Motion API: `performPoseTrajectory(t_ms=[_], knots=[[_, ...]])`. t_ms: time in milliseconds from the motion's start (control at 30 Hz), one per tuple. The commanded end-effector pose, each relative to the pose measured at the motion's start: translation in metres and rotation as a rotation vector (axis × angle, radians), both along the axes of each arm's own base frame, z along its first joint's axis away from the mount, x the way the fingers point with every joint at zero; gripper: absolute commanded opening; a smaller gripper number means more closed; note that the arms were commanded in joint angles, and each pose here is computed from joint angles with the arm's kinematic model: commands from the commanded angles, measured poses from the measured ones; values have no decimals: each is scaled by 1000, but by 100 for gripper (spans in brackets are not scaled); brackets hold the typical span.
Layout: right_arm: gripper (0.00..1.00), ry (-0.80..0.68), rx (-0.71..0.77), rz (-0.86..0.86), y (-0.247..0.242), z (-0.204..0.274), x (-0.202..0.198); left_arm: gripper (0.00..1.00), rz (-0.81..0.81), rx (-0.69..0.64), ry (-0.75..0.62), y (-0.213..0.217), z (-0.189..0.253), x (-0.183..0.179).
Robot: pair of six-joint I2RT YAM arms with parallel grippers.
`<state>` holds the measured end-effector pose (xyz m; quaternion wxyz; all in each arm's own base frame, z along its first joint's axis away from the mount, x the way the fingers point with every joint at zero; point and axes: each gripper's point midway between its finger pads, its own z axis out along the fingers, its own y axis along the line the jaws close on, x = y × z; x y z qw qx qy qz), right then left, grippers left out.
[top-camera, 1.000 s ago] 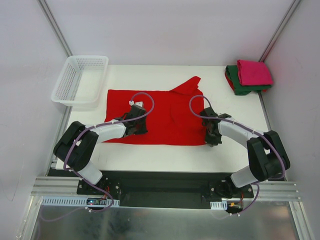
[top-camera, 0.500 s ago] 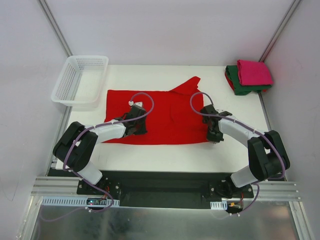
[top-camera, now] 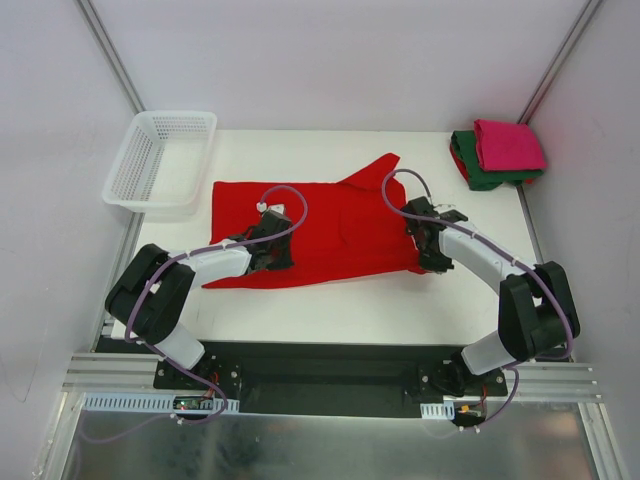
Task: Fold and stack the t-shirts
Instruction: Fold the flattened tshirt in 1/3 of the way
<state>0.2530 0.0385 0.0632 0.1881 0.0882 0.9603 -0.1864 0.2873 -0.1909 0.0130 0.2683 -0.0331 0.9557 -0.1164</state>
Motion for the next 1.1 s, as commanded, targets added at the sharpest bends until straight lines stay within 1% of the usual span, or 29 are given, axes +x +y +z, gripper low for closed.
performPoseTrajectory(t_ms=[0, 67, 133, 200, 233, 633, 700, 733, 800, 833, 867, 900, 933, 1067], knots=[[1, 5, -144, -19, -27, 23, -1, 0, 8, 162, 127, 41, -25, -35], [1, 6, -154, -11, -28, 26, -1, 0, 7, 163, 126, 41, -25, -35], [3, 9, -156, -9, -29, 28, -2, 0, 9, 160, 131, 40, -25, -36], [7, 16, -156, -7, -29, 27, -4, 0, 6, 159, 132, 39, -25, -35], [8, 11, -154, -5, -29, 28, -4, 0, 2, 158, 134, 39, -26, -35], [4, 3, -248, -29, -42, 41, -1, 0, 10, 160, 127, 40, -25, -35], [9, -4, -242, -31, -42, 43, -1, 0, 11, 160, 129, 40, -25, -36], [15, -8, -233, -33, -41, 44, -1, 0, 13, 159, 128, 40, -24, -35], [23, -20, -183, -24, -35, 43, -1, 0, 10, 153, 129, 39, -24, -35], [30, -25, -150, -18, -31, 42, -1, 0, 10, 152, 128, 39, -23, -35], [32, -44, -106, -6, -24, 40, 4, 0, 10, 149, 124, 38, -22, -35], [34, -35, -30, 16, -13, 36, 2, 0, 13, 149, 124, 39, -22, -35], [36, -38, 9, 18, -9, 35, 2, 0, 11, 149, 124, 39, -22, -36], [38, -75, 151, 46, 14, 33, 9, 0, 7, 146, 119, 39, -21, -36]])
